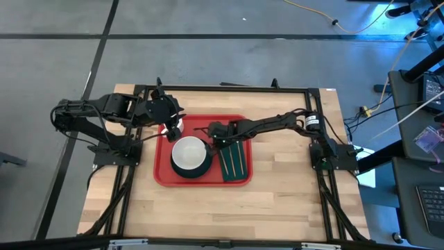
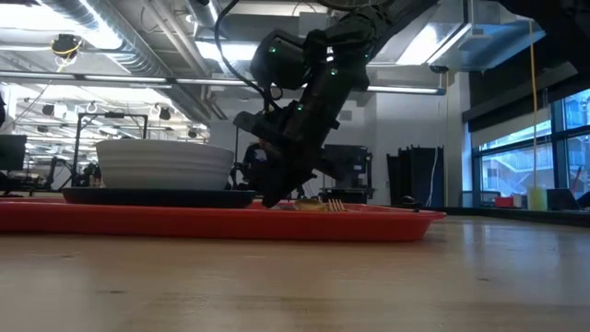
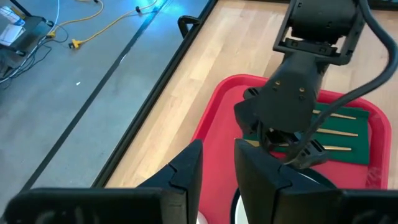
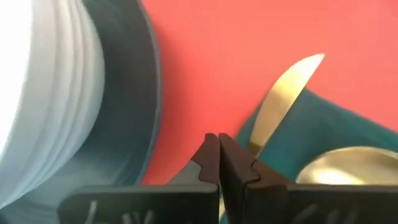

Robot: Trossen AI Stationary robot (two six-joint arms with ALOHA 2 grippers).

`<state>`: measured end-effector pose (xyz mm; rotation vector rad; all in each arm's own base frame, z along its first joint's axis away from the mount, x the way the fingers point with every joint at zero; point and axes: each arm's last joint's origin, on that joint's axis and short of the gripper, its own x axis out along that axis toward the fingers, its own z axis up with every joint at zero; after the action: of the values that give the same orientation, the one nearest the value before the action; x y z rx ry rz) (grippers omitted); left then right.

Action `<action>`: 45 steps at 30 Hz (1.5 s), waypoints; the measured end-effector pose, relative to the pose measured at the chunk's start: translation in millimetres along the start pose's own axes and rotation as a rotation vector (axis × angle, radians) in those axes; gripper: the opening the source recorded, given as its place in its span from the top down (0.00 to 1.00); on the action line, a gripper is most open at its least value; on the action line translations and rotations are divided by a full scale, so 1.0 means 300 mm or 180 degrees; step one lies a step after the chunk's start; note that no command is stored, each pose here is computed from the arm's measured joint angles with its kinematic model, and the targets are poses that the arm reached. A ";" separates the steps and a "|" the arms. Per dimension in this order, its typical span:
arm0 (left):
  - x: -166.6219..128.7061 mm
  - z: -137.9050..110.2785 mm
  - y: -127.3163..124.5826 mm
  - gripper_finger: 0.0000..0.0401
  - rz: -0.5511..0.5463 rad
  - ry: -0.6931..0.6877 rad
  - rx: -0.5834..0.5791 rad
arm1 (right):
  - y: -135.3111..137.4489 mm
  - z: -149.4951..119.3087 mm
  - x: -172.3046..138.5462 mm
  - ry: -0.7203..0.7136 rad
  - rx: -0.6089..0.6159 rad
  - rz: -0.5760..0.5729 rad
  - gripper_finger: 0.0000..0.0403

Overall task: Set up tray
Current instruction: Put the gold knife to the left of the gold spoon on the green napkin on the red tray

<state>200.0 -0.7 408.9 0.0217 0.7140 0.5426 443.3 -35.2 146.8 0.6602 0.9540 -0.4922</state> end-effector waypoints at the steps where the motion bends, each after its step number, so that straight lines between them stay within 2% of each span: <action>1: 0.000 0.000 0.000 0.79 0.0000 0.0000 0.0000 | -0.004 0.003 0.000 -0.0005 -0.0032 -0.0005 1.00; 12: 0.000 0.000 0.000 0.79 0.0000 0.0001 0.0001 | -0.040 0.014 0.031 0.0027 -0.0001 -0.0119 1.00; 37: 0.000 0.000 0.000 0.79 0.0000 0.0001 -0.0022 | -0.036 0.006 0.026 -0.0066 0.0142 -0.0338 1.00; 45: 0.000 0.000 0.000 0.79 0.0000 0.0001 -0.0047 | -0.020 -0.014 0.019 -0.0080 0.0076 -0.0427 1.00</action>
<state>200.1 -0.8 408.8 0.0079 0.7102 0.5479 439.8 -37.0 138.4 0.6126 0.9741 -0.6302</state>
